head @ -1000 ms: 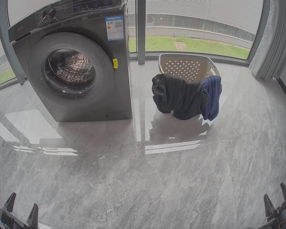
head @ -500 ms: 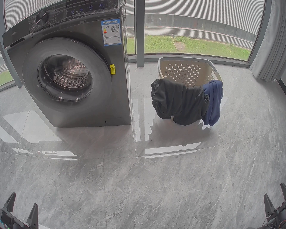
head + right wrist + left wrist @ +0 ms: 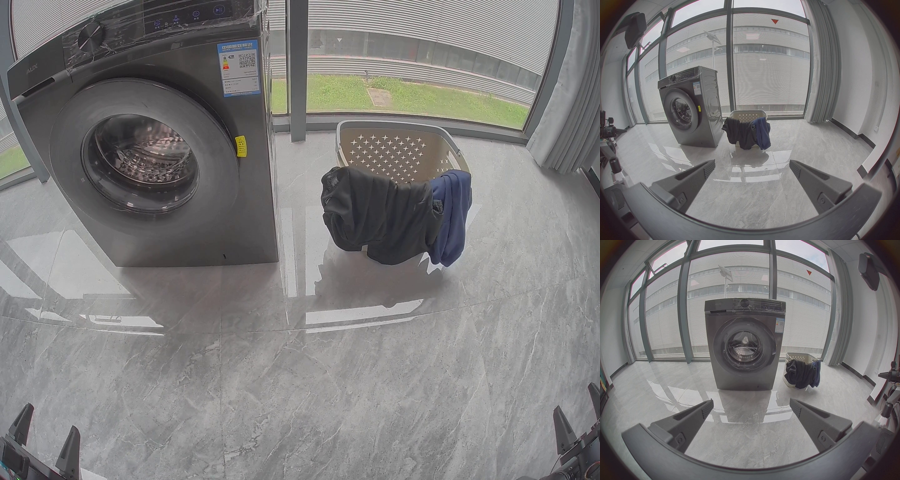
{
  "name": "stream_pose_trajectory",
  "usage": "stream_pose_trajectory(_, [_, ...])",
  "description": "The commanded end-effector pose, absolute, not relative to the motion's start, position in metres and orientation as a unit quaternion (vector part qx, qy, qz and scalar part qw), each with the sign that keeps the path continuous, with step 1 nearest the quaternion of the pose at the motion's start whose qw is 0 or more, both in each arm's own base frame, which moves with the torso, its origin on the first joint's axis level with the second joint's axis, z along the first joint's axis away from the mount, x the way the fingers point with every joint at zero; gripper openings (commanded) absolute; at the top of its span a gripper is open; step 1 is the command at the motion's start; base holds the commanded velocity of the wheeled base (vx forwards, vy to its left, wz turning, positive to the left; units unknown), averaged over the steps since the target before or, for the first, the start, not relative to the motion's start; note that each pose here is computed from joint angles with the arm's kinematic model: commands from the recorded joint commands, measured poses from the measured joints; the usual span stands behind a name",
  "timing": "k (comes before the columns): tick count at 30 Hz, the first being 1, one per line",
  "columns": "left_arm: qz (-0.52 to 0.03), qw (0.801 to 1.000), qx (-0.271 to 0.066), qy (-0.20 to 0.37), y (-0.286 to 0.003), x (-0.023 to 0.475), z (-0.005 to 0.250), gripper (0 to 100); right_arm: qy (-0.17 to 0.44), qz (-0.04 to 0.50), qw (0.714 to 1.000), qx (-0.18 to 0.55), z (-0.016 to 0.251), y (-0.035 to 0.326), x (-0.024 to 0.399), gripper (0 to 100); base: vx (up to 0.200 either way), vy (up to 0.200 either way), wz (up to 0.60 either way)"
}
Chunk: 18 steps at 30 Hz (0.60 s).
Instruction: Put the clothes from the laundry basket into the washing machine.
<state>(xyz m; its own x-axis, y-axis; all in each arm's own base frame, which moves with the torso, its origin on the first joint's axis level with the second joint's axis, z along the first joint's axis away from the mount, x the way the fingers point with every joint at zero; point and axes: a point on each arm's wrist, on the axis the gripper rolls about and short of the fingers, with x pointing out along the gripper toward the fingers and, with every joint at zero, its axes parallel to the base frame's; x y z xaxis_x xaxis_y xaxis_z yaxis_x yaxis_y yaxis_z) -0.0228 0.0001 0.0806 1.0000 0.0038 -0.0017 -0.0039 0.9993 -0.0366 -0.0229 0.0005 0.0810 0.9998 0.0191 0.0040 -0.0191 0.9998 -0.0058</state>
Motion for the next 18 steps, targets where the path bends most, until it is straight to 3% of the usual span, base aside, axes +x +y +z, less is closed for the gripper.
stream_pose_trajectory(1, [0.002, 1.0, -0.018, 0.002, 0.0001, -0.0226, 0.0759, 100, -0.001, 0.01, 1.0, -0.003, 0.0758, 0.0005, -0.0227, 100, 0.2, 0.0, 0.0])
stream_pose_trajectory(8, [0.002, 1.0, -0.018, 0.003, 0.0001, -0.0226, 0.0757, 100, -0.001, 0.01, 1.0, -0.003, 0.0758, 0.0005, -0.0227, 100, 0.2, 0.0, 0.0])
stream_pose_trajectory(14, [0.003, 1.0, -0.018, 0.002, 0.0001, -0.0226, 0.0759, 100, -0.001, 0.01, 1.0, -0.003, 0.0758, 0.0005, -0.0227, 100, 0.0, 0.0, 0.0])
stream_pose_trajectory(18, [0.003, 1.0, -0.018, 0.003, 0.0001, -0.0226, 0.0757, 100, -0.001, 0.01, 1.0, -0.003, 0.0758, 0.0005, -0.0227, 100, 0.0, 0.0, 0.45])
